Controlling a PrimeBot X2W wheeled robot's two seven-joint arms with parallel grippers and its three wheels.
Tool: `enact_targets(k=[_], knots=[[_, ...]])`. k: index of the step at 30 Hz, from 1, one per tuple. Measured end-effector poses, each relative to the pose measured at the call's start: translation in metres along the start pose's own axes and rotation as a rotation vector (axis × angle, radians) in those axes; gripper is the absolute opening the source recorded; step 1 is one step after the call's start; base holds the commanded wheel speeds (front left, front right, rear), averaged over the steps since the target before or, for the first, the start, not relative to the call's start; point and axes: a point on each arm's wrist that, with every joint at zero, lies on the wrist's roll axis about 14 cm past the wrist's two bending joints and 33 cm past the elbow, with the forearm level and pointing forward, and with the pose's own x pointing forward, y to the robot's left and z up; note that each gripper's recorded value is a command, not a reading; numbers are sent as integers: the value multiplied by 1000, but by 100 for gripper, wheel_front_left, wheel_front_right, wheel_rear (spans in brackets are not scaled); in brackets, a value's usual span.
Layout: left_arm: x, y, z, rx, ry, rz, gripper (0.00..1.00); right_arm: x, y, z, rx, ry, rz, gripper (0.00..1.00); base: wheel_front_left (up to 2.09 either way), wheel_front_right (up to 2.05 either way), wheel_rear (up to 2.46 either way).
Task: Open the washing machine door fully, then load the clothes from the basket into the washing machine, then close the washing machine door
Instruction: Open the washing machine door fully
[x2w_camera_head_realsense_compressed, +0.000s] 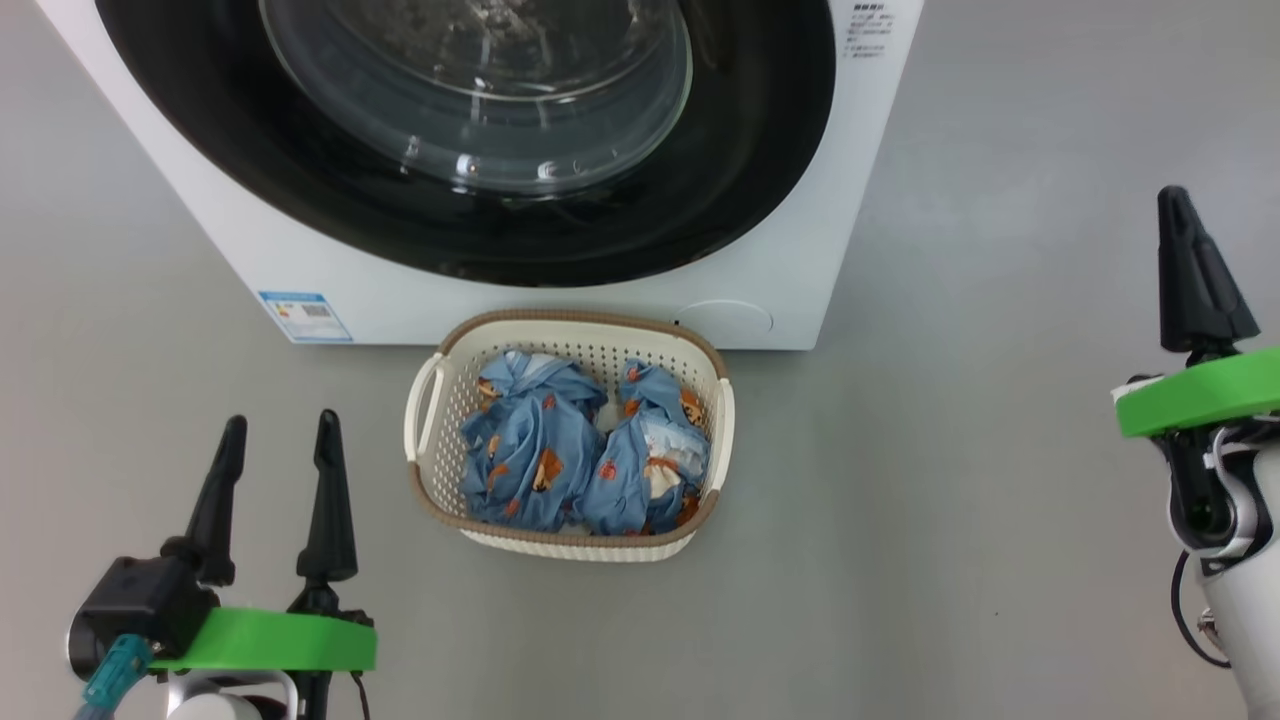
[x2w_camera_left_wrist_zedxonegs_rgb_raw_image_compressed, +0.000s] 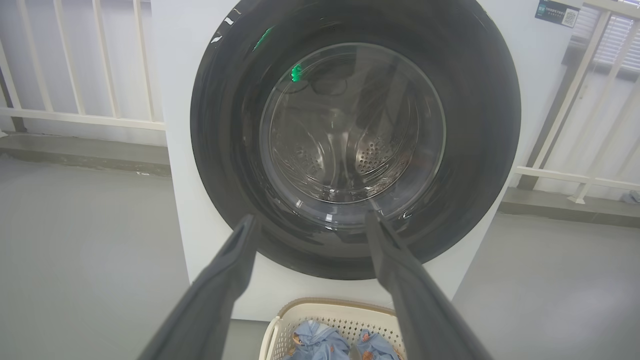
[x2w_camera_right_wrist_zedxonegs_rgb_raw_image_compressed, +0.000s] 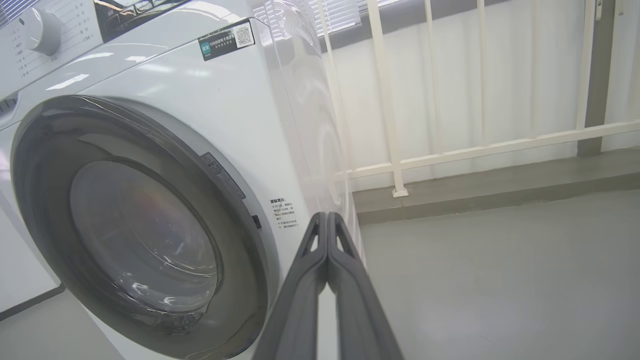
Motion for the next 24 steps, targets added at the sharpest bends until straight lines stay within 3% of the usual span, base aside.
enact_targets(k=[11, 24], knots=[[16, 7, -13, -7, 18, 16, 100, 45, -11, -17, 117, 45, -7, 0, 0, 0, 0], [33, 26, -32, -2, 50, 67, 100, 121, 8, -28, 493, 136, 68, 0, 0, 0, 0]])
